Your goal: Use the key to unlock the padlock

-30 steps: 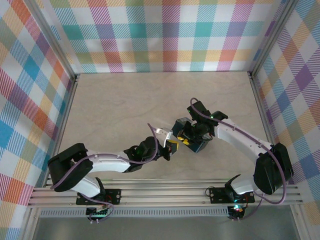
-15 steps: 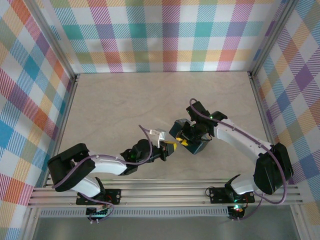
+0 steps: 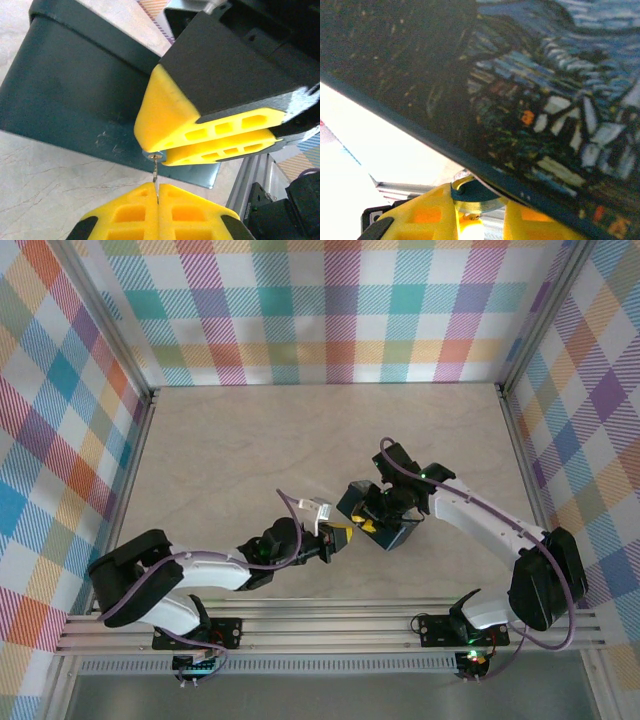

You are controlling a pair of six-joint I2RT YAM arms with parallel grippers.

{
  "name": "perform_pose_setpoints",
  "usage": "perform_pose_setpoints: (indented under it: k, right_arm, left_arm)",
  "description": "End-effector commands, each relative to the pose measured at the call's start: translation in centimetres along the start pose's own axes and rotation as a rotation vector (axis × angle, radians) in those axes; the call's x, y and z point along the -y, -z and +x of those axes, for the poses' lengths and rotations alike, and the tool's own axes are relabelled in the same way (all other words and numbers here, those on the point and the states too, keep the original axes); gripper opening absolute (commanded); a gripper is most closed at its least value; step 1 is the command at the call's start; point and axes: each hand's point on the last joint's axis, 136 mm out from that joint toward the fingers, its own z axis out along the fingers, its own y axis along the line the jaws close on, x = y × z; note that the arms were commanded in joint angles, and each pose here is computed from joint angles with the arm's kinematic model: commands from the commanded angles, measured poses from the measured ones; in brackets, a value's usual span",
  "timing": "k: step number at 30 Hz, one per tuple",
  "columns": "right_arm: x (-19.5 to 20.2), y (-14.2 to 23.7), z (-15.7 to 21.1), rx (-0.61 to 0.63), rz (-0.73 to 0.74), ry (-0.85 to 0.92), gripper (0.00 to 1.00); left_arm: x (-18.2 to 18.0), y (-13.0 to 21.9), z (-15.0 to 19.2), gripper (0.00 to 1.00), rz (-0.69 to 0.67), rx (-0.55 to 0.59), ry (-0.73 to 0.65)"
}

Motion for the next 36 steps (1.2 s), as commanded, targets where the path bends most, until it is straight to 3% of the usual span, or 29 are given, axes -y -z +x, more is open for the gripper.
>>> perform_pose_setpoints:
  k: [1, 7, 14, 18, 22, 25, 32, 36]
  right_arm:
    - [2.3, -0.6, -1.7, 0.09, 0.087, -0.046, 0.0]
    - [2.7, -0.8, -1.3, 0.085, 0.113, -0.038, 0.0]
    - [2.9, -1.2, -1.1, 0.072, 0.115, -0.041, 0.0]
    - [2.7, -1.1, -1.2, 0.074, 0.117, -0.04, 0.0]
    - [2.6, -0.6, -1.5, 0.084, 0.125, -0.034, 0.0]
    - [2.5, -0.5, -1.7, 0.085, 0.112, -0.045, 0.0]
    - [2.6, -0.6, -1.8, 0.086, 0.106, -0.059, 0.0]
    - [2.7, -0.6, -1.9, 0.088, 0.109, -0.063, 0.0]
  left_arm:
    - [4.9, -0.4, -5.3, 0.0, 0.206, 0.184, 0.061]
    - [5.3, -1.3, -7.5, 0.0, 0.296, 0.275, 0.232]
    - [5.8, -2.1, -9.6, 0.0, 0.356, 0.272, 0.309]
    - [6.8, -2.7, -9.0, 0.0, 0.368, 0.216, 0.18]
    - [7.4, -2.8, -6.8, 0.0, 0.267, 0.112, -0.076]
    - [6.1, -2.6, -5.4, 0.0, 0.175, 0.054, -0.176]
    - [3.4, -2.0, -6.3, 0.0, 0.209, 0.097, 0.022]
    - [3.6, -2.1, -6.5, 0.0, 0.231, 0.102, 0.045]
